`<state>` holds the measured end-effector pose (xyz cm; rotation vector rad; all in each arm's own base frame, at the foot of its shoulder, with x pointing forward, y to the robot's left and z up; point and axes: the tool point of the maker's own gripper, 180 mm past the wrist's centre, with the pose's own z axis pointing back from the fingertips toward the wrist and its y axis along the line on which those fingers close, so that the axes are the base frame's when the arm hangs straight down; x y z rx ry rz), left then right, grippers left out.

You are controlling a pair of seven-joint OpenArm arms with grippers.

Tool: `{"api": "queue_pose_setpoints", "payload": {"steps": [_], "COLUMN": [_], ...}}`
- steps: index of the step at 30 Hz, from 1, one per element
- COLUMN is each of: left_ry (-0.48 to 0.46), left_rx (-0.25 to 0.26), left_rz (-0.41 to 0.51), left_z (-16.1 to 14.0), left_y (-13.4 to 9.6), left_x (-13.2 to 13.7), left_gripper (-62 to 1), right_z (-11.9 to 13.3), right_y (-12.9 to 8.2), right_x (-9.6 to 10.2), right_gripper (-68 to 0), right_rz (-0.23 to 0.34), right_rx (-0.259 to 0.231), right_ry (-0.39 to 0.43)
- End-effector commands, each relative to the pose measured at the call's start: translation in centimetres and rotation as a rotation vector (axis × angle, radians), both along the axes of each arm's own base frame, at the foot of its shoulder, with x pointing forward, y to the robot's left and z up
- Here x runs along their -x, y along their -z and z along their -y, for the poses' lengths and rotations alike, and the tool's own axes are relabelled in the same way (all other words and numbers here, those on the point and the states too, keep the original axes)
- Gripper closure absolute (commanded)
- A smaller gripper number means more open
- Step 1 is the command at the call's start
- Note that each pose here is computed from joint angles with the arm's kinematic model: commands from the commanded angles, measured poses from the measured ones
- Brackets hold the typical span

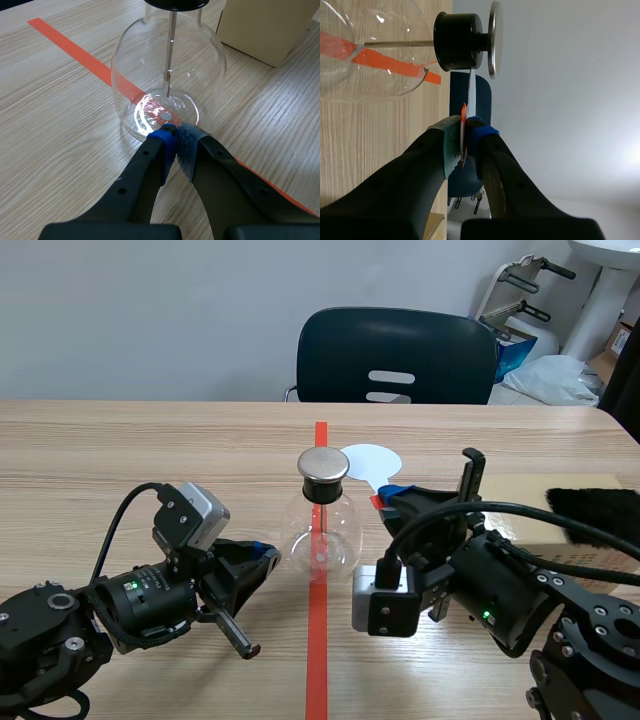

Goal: Do the electroscope experiment. move the plate toward and away from the electroscope

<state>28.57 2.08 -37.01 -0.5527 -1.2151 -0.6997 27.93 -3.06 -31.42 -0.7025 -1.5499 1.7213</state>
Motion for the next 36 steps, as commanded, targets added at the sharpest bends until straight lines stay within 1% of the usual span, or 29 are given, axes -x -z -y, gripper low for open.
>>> {"api": "queue_pose_setpoints", "payload": {"steps": [1, 30, 33, 36], "left_ry": [0.005, 0.005, 0.005, 0.005], "left_rx": [0.040, 0.040, 0.040, 0.040], "left_rz": [0.032, 0.032, 0.032, 0.032], "left_z": [0.79, 0.79, 0.79, 0.79], "left_y": [-1.35, -1.35, -1.35, -1.35], "left_x": [-0.29, -0.29, -0.29, -0.29], "left_gripper": [-3.6, -3.6, -3.6, -3.6], "right_z": [0.08, 0.09, 0.36, 0.89], "right_y": [-0.72, -0.72, -0.71, -0.69], "right_x": [-0.38, -0.39, -0.56, -0.94], "right_gripper": [-0.7, -0.7, -0.7, -0.7], "right_rz": [0.024, 0.025, 0.025, 0.027], "right_rx": [-0.006, -0.006, -0.004, 0.001], "right_ry": [-0.001, -0.001, 0.015, 0.050]}}
